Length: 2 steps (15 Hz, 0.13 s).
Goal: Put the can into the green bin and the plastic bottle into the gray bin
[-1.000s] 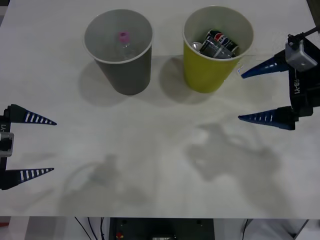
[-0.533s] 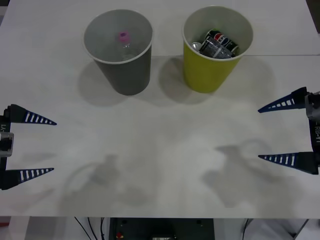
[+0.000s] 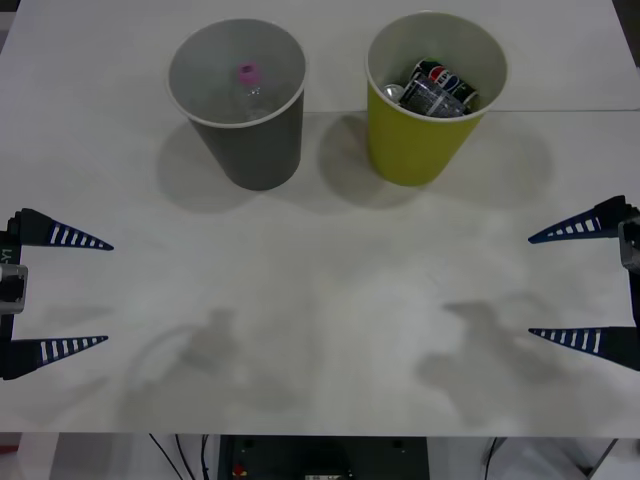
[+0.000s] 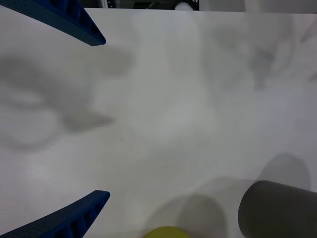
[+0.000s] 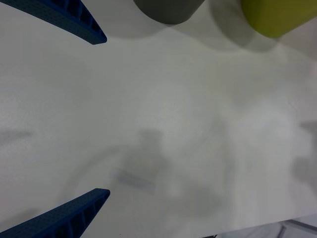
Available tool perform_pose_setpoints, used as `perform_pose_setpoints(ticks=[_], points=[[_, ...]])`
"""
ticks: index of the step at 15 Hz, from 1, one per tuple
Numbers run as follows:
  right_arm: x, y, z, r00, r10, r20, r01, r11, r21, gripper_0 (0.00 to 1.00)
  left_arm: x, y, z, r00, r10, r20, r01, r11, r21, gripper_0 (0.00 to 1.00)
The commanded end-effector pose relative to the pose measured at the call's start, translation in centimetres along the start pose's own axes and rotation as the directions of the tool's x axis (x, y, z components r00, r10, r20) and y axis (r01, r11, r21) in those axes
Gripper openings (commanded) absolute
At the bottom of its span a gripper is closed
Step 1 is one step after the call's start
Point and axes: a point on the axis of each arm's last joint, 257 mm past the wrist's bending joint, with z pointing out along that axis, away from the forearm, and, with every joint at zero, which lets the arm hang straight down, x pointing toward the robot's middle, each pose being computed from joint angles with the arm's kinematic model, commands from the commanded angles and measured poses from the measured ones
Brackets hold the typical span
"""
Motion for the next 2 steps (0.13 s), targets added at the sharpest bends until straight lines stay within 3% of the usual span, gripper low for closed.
perform_pose_setpoints(ticks=[1,2], points=[[0.03,-0.01,0.0,1.0,0.0,-0.001,0.0,1.0,0.0,1.0,0.0,0.0,0.0,1.0,0.0,0.0,0.0,1.0,0.0,1.0],[0.03,-0.01,0.0,1.0,0.0,-0.001,0.0,1.0,0.0,1.0,0.0,0.0,0.0,1.0,0.0,0.0,0.0,1.0,0.0,1.0]])
